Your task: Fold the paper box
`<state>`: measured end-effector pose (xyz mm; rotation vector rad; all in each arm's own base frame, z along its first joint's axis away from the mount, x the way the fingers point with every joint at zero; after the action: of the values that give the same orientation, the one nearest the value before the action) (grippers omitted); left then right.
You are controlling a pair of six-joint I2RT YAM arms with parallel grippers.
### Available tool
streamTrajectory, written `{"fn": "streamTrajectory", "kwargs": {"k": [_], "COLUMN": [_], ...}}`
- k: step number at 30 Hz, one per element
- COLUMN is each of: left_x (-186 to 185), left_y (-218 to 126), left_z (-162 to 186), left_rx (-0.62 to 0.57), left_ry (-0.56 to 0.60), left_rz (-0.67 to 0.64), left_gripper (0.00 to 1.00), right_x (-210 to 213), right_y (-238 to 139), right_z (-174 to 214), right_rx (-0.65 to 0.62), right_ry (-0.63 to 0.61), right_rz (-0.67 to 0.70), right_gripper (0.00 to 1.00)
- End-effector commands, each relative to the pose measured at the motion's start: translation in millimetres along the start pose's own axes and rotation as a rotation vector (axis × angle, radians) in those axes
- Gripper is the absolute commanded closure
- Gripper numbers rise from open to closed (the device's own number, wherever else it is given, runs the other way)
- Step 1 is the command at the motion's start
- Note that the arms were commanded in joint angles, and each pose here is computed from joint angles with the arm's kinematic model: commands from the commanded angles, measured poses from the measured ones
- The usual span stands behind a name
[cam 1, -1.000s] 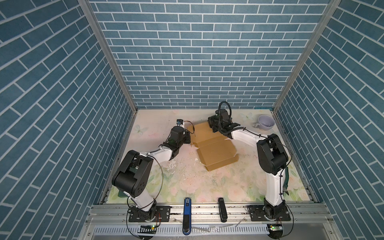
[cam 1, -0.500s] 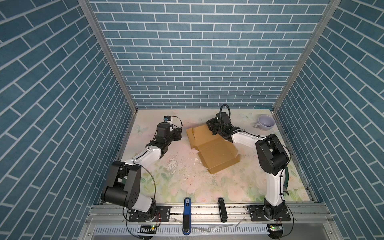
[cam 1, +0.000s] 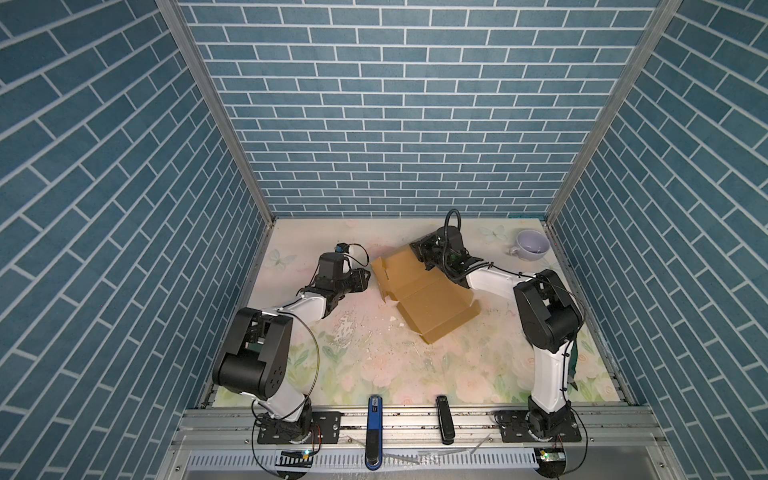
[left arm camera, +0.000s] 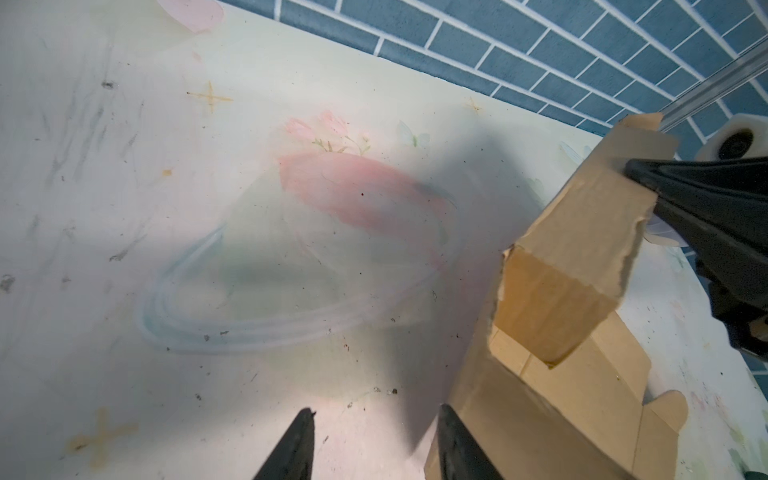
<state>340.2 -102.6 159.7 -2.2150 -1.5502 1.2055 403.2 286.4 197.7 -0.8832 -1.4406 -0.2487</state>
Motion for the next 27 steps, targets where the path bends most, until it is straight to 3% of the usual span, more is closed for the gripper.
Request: {"fn": "streamTrajectory", "kwargs": {"k": [1, 13, 27], "left_x": [-2.2, -3.6, -13.8], "left_y": [1.0, -1.0, -21.3], "left_z": [-2.2, 7.4, 40.2], "left_rx": [-0.022, -0.002, 0.059], "left_ry": [-0.004, -0.008, 0.021], "left_rz": [0.044, 0.093, 0.087], "left_gripper": [0.5, 0.47, 0.46], "right_x": [26.1, 19.3, 18.5], "right_y": [-14.2, -19.7, -21.6], "right_z": [-2.4, 3.2, 3.1], "right_rx": [0.011, 0.109, 0.129], "right_ry": [-0.07, -0.144, -0.181], "right_rz": [-0.089, -0.161, -0.186], "right_gripper": [1.0, 1.0, 1.0]}}
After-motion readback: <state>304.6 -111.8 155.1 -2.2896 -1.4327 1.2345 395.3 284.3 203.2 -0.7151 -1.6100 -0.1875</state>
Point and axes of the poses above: each gripper's point midway between its finger pads, its own y axis out along the fingers, its own x axis along the line the jaws close on, z = x × y, the point moved 10 cm from there along -y, back along the fingers, and after that the axes turned 6 degrees about -y, right-handed, at the moved point
